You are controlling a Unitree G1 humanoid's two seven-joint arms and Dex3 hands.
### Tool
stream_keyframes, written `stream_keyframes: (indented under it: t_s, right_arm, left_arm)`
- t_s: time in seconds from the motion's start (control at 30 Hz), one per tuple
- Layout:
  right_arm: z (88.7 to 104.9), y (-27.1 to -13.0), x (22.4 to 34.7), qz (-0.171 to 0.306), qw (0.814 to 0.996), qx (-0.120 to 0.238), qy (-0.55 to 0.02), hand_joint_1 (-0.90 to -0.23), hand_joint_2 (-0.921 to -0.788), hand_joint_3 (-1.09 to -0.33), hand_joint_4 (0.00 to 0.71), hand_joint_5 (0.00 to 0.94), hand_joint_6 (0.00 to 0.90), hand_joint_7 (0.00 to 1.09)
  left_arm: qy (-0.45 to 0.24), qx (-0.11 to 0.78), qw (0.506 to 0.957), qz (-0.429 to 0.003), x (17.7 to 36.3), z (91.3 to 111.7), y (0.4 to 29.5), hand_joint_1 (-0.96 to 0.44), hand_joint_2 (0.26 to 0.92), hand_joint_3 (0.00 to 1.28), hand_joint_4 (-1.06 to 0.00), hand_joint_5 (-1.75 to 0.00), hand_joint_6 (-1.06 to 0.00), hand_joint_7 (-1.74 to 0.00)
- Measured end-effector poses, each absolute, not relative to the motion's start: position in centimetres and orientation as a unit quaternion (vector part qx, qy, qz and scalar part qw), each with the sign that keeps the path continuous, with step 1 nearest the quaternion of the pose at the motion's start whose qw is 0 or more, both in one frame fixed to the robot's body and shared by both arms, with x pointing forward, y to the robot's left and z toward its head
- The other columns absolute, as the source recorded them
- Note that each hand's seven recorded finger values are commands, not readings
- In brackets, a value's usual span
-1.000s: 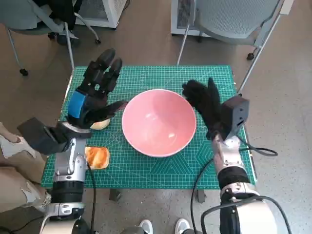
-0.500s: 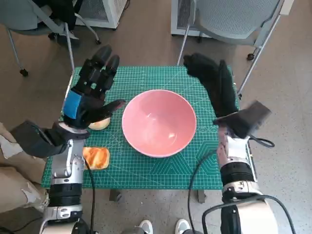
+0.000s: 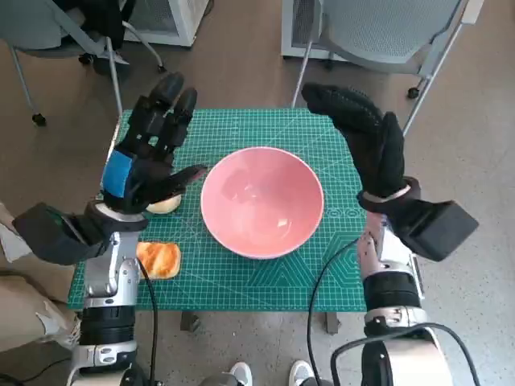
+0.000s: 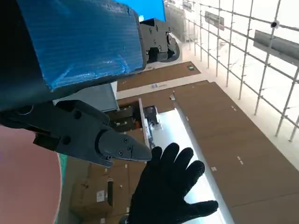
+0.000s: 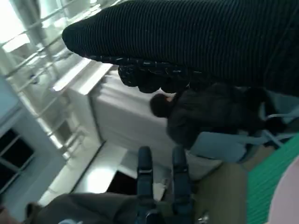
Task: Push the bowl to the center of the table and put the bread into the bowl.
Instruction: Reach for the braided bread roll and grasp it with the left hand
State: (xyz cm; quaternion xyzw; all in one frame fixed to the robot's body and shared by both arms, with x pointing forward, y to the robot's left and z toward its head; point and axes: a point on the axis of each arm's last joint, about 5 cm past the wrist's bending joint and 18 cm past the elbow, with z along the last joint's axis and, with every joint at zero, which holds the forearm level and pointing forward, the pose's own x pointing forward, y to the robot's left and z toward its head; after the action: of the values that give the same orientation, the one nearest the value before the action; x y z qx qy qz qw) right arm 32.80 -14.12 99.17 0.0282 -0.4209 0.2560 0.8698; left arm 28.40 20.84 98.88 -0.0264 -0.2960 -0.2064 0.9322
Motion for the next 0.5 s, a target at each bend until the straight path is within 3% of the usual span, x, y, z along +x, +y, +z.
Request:
stream_keyframes:
  t_s: [0.33,0.43,0.5]
  right_arm:
    - [99.0,-13.9,32.6,0.267,0.869,0.041,-0.415,-0.692,-0.921,-0.833,0.078,0.001,0.154,0.06]
    - [99.0,-13.8,32.6,0.269,0.869,0.043,-0.413,-0.692,-0.921,-0.832,0.078,0.001,0.153,0.06]
    - [99.1,-13.9,32.6,0.268,0.868,0.043,-0.415,-0.692,-0.921,-0.832,0.078,0.001,0.153,0.06]
  left_arm:
    - [-0.303,-0.02,0.93,-0.205,28.0,99.2,20.8,-0.42,0.919,0.15,-0.04,0.0,0.0,-0.4]
    - [-0.298,0.051,0.935,-0.187,27.1,99.7,21.2,-0.42,0.918,0.07,-0.03,0.0,-0.05,-0.28]
    - [-0.286,0.108,0.936,-0.177,26.6,100.0,21.7,-0.4,0.864,0.04,-0.01,0.0,-0.07,-0.22]
